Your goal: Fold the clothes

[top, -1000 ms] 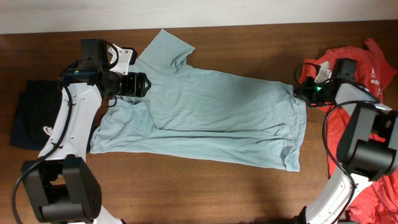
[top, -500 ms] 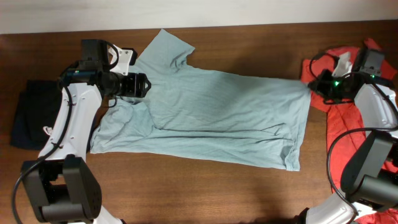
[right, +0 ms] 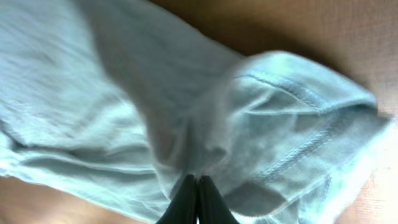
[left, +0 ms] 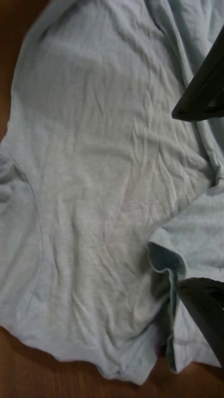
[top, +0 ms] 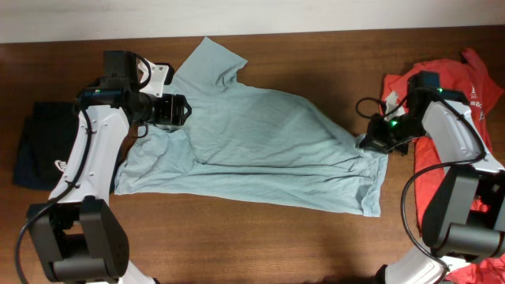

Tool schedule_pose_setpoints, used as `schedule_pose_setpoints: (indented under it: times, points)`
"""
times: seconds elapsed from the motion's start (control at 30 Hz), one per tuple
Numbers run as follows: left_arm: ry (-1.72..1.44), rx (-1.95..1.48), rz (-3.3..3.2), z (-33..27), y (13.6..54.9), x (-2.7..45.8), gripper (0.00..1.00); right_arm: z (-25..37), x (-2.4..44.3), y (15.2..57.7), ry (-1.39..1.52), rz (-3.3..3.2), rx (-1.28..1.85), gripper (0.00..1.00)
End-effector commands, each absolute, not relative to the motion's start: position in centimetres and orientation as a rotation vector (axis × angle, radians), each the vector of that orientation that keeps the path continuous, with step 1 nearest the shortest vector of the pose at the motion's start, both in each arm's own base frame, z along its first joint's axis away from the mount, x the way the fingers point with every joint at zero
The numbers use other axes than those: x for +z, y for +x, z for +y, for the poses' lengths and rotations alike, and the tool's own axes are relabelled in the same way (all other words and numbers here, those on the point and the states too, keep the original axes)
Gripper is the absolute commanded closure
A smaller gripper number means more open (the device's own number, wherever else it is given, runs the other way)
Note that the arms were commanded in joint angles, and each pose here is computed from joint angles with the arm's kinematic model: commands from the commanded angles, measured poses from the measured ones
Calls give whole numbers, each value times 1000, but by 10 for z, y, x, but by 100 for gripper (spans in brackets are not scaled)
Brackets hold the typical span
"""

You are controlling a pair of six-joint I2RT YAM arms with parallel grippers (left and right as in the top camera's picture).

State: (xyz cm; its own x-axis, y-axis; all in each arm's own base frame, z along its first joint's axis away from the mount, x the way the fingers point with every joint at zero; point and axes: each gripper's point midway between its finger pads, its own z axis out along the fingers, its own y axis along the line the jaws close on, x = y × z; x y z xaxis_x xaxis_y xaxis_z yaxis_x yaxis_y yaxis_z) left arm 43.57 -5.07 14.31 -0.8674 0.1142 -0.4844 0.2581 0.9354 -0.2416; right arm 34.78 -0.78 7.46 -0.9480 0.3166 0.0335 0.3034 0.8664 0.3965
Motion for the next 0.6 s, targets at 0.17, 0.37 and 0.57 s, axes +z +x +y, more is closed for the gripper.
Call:
schedule_pose_setpoints:
  times: [0.17,0.37,0.57]
  points:
    - [277,-352,2630,-43,438,137,20,-26,70,308,510,3197,357,96]
    - [277,-352,2631,-43,438,137,19,-27,70,300,520,3233,337,96]
    - [281,-367,2627,-45,438,138,16,-26,71,295,526,3252,341,95]
